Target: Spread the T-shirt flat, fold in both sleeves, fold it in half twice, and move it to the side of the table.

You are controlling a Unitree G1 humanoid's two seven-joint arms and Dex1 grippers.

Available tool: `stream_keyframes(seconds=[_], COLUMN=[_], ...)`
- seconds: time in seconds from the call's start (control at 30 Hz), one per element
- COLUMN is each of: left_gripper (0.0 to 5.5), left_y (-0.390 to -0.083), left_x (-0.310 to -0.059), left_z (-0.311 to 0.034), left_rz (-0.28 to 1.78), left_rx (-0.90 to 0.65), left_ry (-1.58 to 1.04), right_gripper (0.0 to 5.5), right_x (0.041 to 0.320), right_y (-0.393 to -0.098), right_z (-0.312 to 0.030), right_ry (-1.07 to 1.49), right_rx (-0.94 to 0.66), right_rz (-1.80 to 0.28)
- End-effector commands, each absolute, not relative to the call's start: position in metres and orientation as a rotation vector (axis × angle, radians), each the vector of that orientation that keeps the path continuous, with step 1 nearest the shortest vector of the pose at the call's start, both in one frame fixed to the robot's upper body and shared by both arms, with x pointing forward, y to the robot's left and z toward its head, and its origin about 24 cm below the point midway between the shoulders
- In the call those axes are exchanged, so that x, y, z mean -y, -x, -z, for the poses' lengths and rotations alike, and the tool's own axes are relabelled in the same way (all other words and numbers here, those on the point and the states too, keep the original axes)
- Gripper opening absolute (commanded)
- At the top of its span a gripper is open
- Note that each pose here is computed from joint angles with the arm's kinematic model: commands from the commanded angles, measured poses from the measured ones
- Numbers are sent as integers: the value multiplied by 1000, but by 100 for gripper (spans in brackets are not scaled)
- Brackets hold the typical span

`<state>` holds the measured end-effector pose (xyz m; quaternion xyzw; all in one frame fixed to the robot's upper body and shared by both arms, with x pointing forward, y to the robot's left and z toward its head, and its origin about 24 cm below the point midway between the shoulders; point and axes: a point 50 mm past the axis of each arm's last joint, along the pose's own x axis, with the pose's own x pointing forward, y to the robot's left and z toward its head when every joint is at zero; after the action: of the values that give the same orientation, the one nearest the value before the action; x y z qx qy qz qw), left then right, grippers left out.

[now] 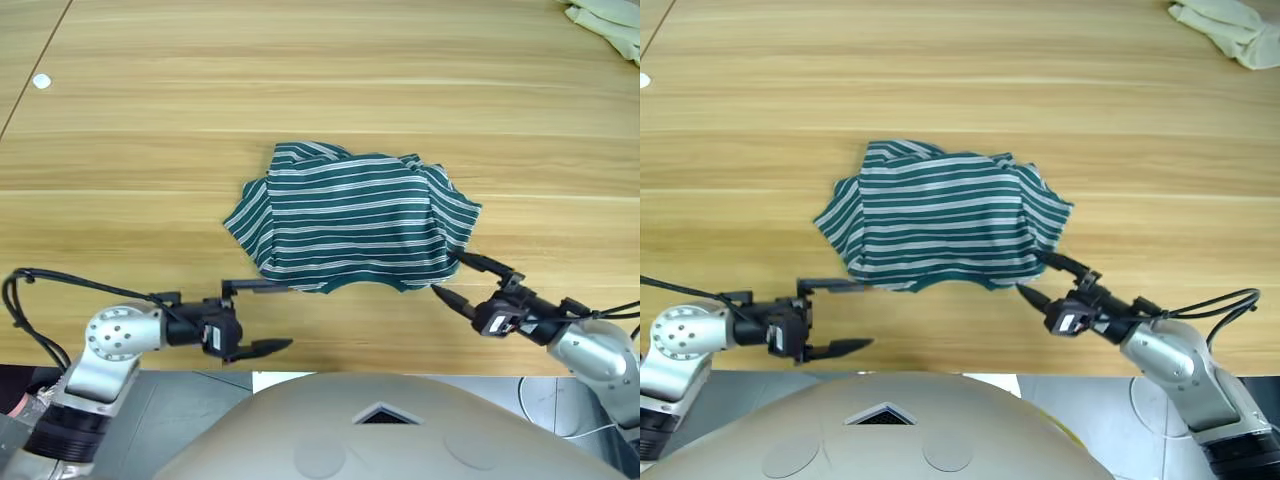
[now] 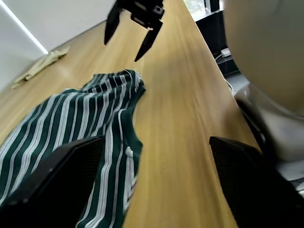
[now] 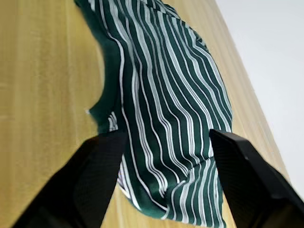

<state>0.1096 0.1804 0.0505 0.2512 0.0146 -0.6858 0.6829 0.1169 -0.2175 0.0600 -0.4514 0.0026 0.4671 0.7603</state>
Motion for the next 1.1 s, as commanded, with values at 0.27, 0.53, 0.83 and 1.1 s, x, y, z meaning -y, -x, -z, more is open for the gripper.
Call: stream_keyframes(seconds=[0.27, 0.53, 0.83, 1.1], left_gripper=[411, 411, 411, 411], left_y=[-114, -132, -140, -144], left_x=[-156, -157, -176, -194], left_z=[-8, 8, 6, -6], left_rz=[1518, 1371, 1315, 1285], left_rx=[-40, -51, -122, -163], left_ry=[-835, -934, -1009, -1054], right_gripper=[321, 321, 321, 321], right_x=[249, 228, 202, 212], right_y=[-108, -101, -107, -117], right_z=[-36, -13, -2, -1], right_ry=[1136, 1085, 1020, 1066], right_rx=[-233, -233, -145, -155], right_rz=[-902, -977, -1065, -1028])
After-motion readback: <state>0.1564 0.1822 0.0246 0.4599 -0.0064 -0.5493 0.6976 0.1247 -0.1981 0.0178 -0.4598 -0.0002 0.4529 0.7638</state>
